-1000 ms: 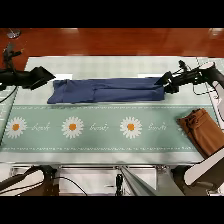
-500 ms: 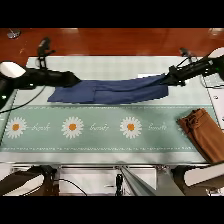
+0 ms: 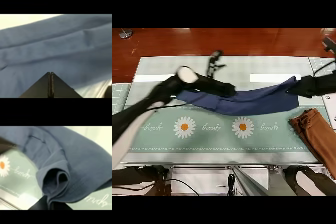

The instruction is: Fold the shirts.

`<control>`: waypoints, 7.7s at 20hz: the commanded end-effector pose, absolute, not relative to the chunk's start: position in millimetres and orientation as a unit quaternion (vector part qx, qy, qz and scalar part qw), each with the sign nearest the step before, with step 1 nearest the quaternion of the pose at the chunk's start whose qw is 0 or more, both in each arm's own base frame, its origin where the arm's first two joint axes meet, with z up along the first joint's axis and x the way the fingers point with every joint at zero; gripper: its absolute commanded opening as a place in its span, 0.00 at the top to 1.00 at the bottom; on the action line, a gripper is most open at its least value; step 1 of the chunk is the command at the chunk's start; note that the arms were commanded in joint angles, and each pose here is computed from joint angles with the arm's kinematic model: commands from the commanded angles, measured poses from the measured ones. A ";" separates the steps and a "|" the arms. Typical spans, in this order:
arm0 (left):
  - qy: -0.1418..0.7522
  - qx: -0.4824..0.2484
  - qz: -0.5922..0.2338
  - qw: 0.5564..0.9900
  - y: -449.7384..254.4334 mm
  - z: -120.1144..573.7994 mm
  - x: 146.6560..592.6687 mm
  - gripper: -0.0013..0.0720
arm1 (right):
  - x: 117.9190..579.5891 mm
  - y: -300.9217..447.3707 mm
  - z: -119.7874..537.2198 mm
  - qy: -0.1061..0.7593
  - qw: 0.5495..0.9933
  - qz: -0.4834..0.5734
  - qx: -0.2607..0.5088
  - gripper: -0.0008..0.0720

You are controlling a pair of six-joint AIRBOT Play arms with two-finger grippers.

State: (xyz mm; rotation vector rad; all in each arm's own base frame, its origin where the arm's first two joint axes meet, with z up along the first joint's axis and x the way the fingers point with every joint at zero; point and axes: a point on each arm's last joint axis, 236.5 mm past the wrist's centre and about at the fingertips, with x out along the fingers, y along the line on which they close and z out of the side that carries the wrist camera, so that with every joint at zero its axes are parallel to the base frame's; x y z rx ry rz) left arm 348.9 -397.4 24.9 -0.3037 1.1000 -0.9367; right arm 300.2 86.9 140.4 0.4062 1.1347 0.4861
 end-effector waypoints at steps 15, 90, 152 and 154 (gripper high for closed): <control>0.549 -0.229 -0.463 0.657 -402.1 59.9 360.3 0.95 | 272.5 100.2 175.6 0.474 0.825 0.223 0.212 0.94; 0.440 -0.296 -0.230 0.816 -126.4 59.9 263.8 0.95 | 428.6 152.4 220.9 0.480 0.826 0.236 0.178 0.95; 0.567 -0.050 -0.141 0.810 -164.5 44.4 394.6 0.95 | 419.0 60.5 8.6 0.613 0.787 -0.004 -0.060 0.94; 0.567 -0.050 -0.141 0.810 -164.5 44.4 394.6 0.95 | 419.0 60.4 8.6 0.613 0.787 -0.004 -0.060 0.94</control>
